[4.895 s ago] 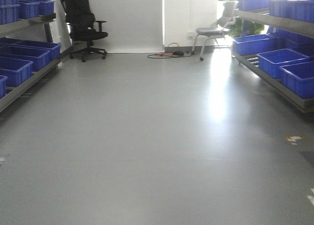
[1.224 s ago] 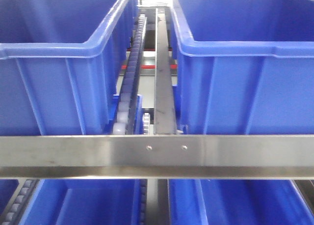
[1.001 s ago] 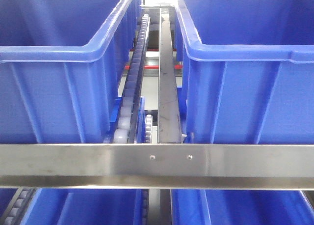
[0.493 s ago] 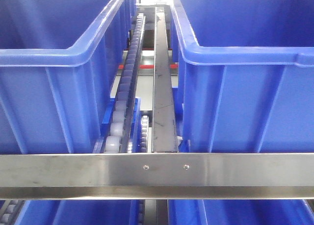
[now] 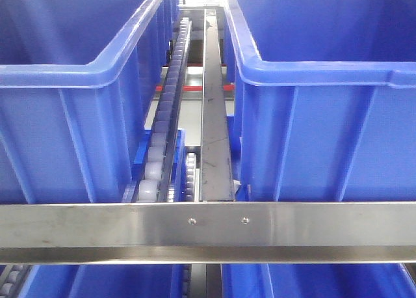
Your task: Pick and sort blue part to right shelf
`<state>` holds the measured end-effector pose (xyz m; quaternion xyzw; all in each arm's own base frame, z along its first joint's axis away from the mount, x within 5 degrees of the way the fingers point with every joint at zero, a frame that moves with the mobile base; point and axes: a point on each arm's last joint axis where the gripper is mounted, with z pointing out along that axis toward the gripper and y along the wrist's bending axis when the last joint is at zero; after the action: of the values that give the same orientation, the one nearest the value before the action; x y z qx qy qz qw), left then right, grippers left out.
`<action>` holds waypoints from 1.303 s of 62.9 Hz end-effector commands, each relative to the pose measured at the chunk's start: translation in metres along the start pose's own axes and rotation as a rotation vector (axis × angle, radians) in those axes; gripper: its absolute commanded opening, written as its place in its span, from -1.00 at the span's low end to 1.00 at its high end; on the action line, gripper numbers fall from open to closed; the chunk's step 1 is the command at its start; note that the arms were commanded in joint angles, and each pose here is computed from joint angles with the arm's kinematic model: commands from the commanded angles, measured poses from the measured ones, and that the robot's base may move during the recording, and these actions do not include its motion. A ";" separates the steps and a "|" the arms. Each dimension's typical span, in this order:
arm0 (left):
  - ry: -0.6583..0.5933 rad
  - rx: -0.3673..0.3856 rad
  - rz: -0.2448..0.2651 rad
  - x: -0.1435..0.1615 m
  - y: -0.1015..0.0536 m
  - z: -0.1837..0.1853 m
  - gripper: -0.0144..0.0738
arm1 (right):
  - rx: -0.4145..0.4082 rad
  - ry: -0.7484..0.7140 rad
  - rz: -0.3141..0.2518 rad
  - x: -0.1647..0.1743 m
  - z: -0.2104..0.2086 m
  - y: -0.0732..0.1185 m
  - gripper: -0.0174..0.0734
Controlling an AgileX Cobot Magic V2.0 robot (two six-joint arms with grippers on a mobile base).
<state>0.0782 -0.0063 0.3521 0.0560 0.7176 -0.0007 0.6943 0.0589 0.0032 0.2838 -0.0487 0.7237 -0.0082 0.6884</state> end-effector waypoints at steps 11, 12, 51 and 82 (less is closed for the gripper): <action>-0.113 -0.010 -0.001 -0.017 0.001 -0.001 -0.20 | 0.017 -0.140 -0.007 -0.020 -0.002 -0.002 0.26; -0.113 -0.010 -0.001 -0.017 0.001 -0.001 -0.20 | 0.017 -0.140 -0.007 -0.020 -0.002 -0.002 0.26; 0.020 0.024 -0.089 -0.006 -0.002 0.041 -0.20 | -0.024 0.061 0.108 -0.054 0.052 -0.002 0.26; 0.104 0.132 -0.078 0.020 -0.028 0.121 -0.20 | -0.085 0.204 0.091 -0.061 0.158 0.012 0.26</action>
<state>0.1852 -0.0398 0.3060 0.0829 0.7977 -0.0665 0.5936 0.2043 0.0215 0.3162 -0.0354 0.8296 0.0415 0.5557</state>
